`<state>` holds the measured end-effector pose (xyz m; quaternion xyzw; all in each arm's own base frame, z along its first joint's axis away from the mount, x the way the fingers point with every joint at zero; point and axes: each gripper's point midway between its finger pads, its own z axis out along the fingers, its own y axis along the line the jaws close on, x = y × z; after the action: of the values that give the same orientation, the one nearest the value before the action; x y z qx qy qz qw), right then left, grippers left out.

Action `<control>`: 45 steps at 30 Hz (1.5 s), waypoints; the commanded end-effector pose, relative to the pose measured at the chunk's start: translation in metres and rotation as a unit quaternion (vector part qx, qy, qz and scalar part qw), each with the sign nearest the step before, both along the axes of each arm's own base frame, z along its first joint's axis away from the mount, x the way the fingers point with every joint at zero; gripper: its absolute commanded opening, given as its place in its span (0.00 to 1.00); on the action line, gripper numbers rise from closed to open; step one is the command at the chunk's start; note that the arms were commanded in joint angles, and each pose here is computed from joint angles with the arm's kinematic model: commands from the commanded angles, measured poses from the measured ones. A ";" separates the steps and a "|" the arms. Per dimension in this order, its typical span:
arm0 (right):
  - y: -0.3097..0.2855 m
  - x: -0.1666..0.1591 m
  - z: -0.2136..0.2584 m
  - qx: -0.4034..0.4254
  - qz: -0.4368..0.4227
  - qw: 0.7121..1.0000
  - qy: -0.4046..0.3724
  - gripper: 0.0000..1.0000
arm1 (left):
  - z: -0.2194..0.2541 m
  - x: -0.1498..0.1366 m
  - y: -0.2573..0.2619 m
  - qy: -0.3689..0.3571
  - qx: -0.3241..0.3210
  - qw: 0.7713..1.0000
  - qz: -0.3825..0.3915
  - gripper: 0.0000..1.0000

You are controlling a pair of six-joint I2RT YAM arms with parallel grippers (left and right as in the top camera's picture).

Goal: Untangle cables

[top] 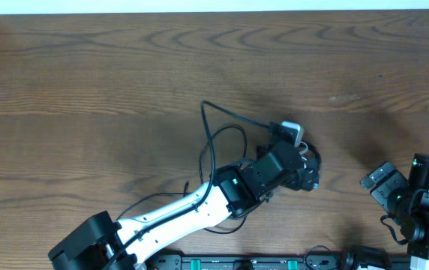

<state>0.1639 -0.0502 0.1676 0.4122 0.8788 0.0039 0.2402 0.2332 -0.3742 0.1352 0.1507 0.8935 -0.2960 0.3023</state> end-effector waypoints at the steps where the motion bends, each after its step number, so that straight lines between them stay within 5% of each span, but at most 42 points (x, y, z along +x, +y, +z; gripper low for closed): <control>1: -0.003 -0.001 0.001 -0.006 -0.004 1.000 0.000 0.99 | -0.016 0.019 0.036 -0.134 0.190 0.970 -0.069 0.95; 7: 0.000 -0.001 0.001 0.002 0.000 1.000 -0.001 0.99 | -0.031 0.010 0.041 -0.185 0.277 0.927 -0.172 0.93; 15: 0.006 -0.002 -0.001 0.016 0.007 1.000 0.001 0.99 | -0.041 0.008 0.023 -0.209 0.283 0.918 -0.184 0.86; 24: 0.007 -0.001 -0.001 0.019 0.009 1.000 0.001 0.99 | -0.035 -0.006 0.003 -0.291 0.325 0.871 -0.225 0.83; 30: 0.010 -0.001 -0.001 0.028 0.014 0.999 -0.001 0.99 | -0.043 -0.006 -0.003 -0.292 0.324 0.869 -0.233 0.81; 38: 0.011 -0.002 -0.002 0.027 0.023 0.999 0.002 0.99 | -0.074 0.000 -0.016 -0.292 0.325 0.869 -0.233 0.64; 43: 0.012 -0.002 -0.002 0.027 0.023 0.999 0.004 0.99 | -0.081 0.001 -0.016 -0.288 0.328 0.869 -0.233 0.34; 45: 0.012 -0.002 -0.002 0.029 0.025 0.999 0.004 0.99 | -0.082 0.004 -0.019 -0.290 0.322 0.872 -0.226 0.30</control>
<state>0.1623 -0.0375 0.1647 0.4005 0.8880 0.0339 0.2234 0.2293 -0.3893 0.0531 0.5297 0.7491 0.0025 0.3979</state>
